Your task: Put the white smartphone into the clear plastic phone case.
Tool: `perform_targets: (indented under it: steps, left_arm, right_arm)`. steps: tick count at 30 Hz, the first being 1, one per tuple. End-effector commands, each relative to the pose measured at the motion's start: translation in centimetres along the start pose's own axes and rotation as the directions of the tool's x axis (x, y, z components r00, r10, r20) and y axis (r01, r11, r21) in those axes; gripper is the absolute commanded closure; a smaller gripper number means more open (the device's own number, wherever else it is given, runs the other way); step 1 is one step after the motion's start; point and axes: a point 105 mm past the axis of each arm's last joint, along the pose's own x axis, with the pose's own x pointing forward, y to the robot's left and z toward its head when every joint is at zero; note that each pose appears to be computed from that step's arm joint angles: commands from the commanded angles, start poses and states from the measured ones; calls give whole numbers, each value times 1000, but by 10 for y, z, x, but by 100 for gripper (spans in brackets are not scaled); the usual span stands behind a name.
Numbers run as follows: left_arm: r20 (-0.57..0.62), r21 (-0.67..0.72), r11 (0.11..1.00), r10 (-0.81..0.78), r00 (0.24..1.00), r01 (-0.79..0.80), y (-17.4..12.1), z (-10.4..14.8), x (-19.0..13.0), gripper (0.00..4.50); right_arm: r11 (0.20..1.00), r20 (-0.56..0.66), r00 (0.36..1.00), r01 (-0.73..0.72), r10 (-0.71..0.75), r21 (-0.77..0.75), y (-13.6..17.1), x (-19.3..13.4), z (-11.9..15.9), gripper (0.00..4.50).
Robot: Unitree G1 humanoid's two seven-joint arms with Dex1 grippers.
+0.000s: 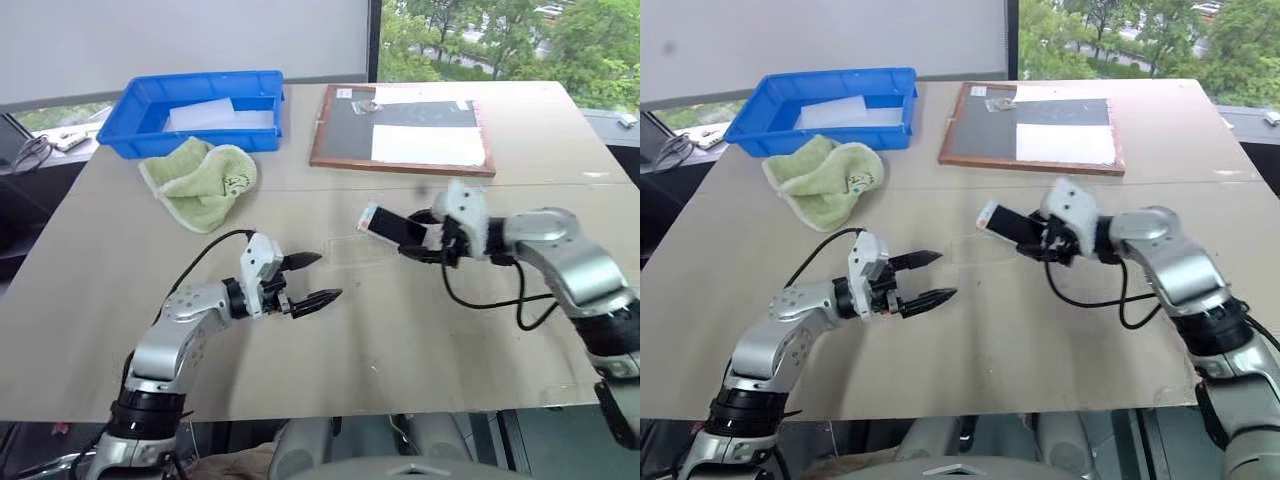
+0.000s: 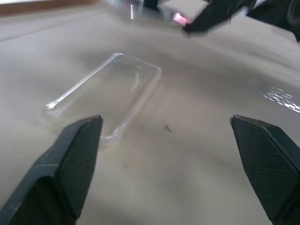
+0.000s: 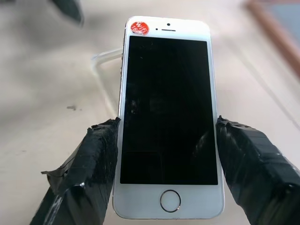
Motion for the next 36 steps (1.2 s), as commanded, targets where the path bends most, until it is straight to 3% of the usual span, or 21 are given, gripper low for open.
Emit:
perform_targets:
  steps: [1, 13, 21, 36]
  left_arm:
    - [49, 45, 999, -20, 999, 18, -2, 12, -10, 0]
    - [29, 23, 1000, -8, 1000, 7, -9, -8, -22, 0]
    - [38, 23, 1000, -6, 999, 5, -11, -10, -17, 0]
    - [48, 29, 1000, -2, 999, 1, -11, -6, -3, 0]
  right_arm:
    - [983, -58, 998, -34, 24, -179, -9, 8, 1, 169]
    - [916, -174, 966, -239, 191, -322, -2, 15, -3, 170]
    - [892, -250, 948, -280, 198, -354, -9, 16, -12, 170]
    - [861, -293, 929, -331, 225, -387, -17, 25, -3, 170]
